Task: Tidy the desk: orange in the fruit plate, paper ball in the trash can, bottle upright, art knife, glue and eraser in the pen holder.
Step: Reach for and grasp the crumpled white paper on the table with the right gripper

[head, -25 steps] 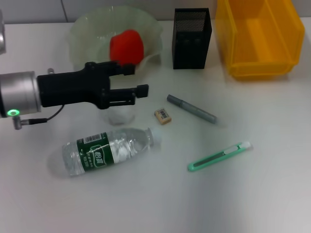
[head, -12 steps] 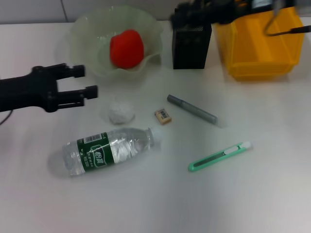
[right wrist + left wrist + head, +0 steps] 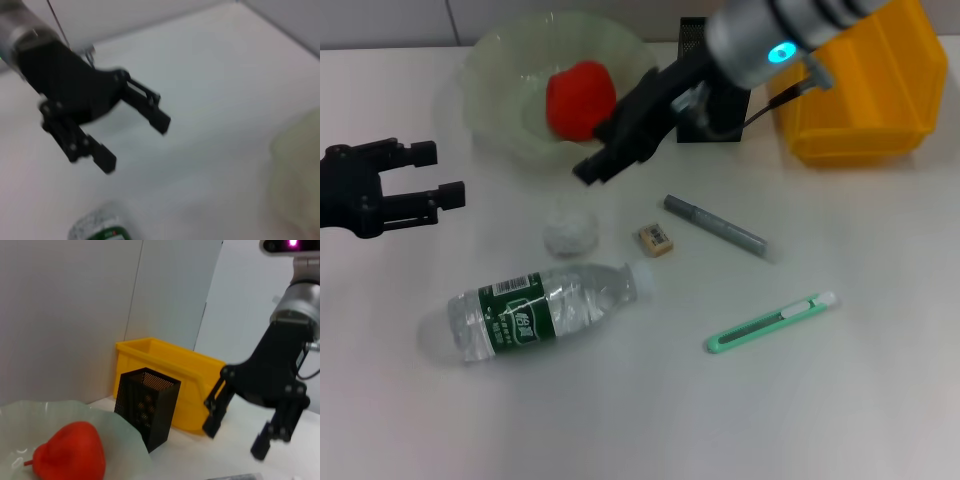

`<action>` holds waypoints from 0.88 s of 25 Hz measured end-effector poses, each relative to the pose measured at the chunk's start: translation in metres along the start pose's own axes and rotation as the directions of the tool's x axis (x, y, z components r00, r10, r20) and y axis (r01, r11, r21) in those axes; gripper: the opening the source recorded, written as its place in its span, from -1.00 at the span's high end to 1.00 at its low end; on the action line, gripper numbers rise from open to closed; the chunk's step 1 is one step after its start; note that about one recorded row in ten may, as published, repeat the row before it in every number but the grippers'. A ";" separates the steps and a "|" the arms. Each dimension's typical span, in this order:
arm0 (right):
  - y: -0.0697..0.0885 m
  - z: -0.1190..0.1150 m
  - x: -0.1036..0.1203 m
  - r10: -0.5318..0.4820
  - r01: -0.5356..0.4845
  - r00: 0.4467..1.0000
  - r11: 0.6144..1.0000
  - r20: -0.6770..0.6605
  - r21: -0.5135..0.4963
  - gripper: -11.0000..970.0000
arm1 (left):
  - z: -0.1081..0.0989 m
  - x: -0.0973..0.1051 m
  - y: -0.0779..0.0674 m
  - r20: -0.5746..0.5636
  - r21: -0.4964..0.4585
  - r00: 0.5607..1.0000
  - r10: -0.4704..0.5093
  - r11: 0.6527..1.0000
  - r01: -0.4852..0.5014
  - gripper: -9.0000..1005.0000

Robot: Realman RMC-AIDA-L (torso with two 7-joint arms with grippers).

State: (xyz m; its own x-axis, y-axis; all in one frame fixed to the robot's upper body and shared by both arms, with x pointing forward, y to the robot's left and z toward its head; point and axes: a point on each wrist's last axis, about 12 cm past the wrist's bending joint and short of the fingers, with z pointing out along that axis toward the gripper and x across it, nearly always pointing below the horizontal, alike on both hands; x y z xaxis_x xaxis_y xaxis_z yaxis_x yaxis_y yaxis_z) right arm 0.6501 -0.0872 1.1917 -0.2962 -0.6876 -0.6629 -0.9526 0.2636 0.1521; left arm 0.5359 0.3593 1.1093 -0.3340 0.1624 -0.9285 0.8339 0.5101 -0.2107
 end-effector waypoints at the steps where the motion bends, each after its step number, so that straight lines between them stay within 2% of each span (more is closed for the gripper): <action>1: 0.002 0.007 -0.002 -0.005 0.005 1.000 1.000 -0.025 0.001 -0.34 | -0.001 0.000 0.000 0.000 -0.002 1.000 0.002 1.000 -0.002 -0.57; 5: 0.009 0.023 -0.005 -0.037 0.037 0.996 0.999 -0.087 0.002 -0.34 | -0.003 0.000 0.001 0.004 -0.015 1.000 0.009 1.000 -0.009 -0.57; 11: 0.011 0.033 0.001 -0.060 0.062 0.992 0.998 -0.113 0.014 -0.33 | -0.003 0.002 0.000 0.005 -0.019 1.000 0.005 1.000 -0.005 -0.56; 22: 0.015 0.058 0.015 -0.137 0.143 0.987 0.987 -0.087 0.066 -0.33 | 0.000 0.002 0.001 0.010 -0.026 1.000 0.004 1.000 -0.004 -0.57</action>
State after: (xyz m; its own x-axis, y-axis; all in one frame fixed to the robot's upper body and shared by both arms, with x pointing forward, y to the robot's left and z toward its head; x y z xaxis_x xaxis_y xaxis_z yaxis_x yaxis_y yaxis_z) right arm 0.6349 -0.0544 1.1419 -0.1678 -0.7738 -0.6108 -0.9783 0.2069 0.0067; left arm 0.5357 0.3601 1.1076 -0.3258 0.1558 -0.9325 0.8235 0.5313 -0.1989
